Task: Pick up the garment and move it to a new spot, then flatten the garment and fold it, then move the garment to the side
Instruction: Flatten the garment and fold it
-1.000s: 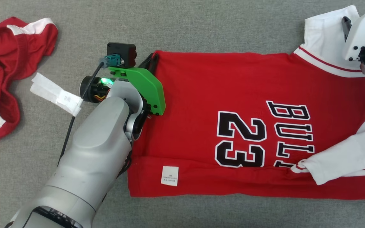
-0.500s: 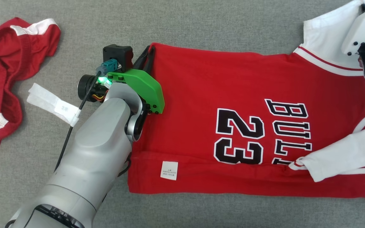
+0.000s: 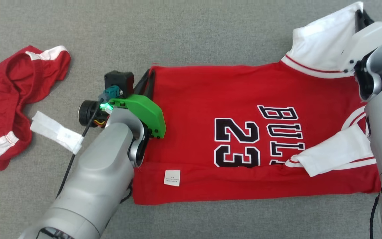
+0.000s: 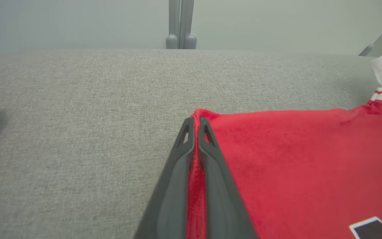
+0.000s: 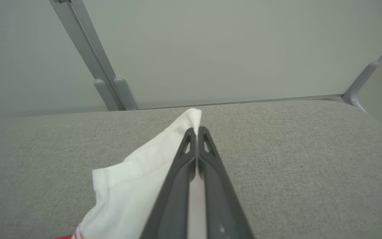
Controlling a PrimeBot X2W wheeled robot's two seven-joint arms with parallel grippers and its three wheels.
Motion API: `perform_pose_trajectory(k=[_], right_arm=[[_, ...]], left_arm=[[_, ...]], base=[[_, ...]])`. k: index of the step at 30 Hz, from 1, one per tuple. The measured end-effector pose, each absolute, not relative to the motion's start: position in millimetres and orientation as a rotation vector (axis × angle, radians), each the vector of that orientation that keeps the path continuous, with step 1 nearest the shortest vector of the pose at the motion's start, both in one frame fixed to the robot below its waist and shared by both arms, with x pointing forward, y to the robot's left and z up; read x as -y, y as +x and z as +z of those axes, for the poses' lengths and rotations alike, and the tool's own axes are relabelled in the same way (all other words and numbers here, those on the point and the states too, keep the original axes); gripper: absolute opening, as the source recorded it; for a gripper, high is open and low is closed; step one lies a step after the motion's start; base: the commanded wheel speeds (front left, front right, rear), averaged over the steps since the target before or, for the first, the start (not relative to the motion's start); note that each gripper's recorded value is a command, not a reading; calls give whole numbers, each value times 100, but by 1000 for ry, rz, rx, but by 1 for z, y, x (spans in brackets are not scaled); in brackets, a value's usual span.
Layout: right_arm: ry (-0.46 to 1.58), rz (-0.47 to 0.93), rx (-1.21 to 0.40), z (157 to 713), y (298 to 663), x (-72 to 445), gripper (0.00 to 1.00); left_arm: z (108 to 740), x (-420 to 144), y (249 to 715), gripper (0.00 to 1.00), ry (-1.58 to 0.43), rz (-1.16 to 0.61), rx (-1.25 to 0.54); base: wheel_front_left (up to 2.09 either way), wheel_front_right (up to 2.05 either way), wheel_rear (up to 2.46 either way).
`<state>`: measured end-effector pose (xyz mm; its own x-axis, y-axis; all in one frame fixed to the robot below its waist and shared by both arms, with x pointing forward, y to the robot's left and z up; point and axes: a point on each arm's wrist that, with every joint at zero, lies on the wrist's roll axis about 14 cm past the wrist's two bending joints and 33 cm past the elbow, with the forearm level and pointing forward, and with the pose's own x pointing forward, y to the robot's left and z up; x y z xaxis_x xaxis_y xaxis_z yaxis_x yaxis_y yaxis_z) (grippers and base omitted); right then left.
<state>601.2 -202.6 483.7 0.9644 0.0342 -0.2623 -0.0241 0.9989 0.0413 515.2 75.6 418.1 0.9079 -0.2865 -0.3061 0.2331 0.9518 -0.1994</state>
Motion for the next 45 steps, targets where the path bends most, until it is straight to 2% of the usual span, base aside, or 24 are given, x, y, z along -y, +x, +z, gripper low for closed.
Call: perform_pose_trajectory(k=[7, 18, 24, 32, 33, 34, 36, 37, 38, 39, 40, 41, 45], right_arm=[[73, 87, -308, 473, 554, 190, 0], [118, 98, -399, 460, 469, 213, 0], [131, 82, -392, 467, 437, 229, 0], [119, 71, -477, 455, 406, 235, 0], [121, 80, -500, 451, 401, 232, 0], [123, 86, -515, 448, 398, 229, 0], [121, 102, -561, 439, 388, 223, 0], [120, 101, -575, 437, 385, 223, 0], [113, 95, -588, 434, 382, 226, 0], [103, 93, -608, 430, 377, 226, 17], [95, 95, -623, 428, 374, 226, 44], [96, 92, -630, 426, 371, 226, 100], [85, 83, -638, 424, 362, 227, 100]], left_arm=[[418, -75, 482, 0, -147, -310, -339], [428, -79, 445, 0, -156, -316, -297], [437, -73, 441, 0, -160, -329, -270], [432, -73, 432, 2, -156, -328, -277], [427, -76, 429, 17, -159, -320, -288], [424, -78, 426, 38, -160, -314, -298], [418, -80, 420, 55, -167, -306, -315], [417, -81, 419, 86, -171, -301, -317], [417, -82, 418, 100, -177, -295, -316], [417, -83, 417, 100, -182, -292, -316], [418, -84, 416, 100, -189, -285, -314], [419, -86, 415, 100, -198, -276, -308], [431, -96, 414, 100, -241, -236, -259]], base=[[0, 0, 0], [0, 0, 0], [0, 0, 0], [0, 0, 0], [0, 0, 0], [0, 0, 0], [0, 0, 0], [0, 0, 0], [0, 0, 0], [0, 0, 0], [0, 0, 0], [0, 0, 0], [0, 0, 0]])
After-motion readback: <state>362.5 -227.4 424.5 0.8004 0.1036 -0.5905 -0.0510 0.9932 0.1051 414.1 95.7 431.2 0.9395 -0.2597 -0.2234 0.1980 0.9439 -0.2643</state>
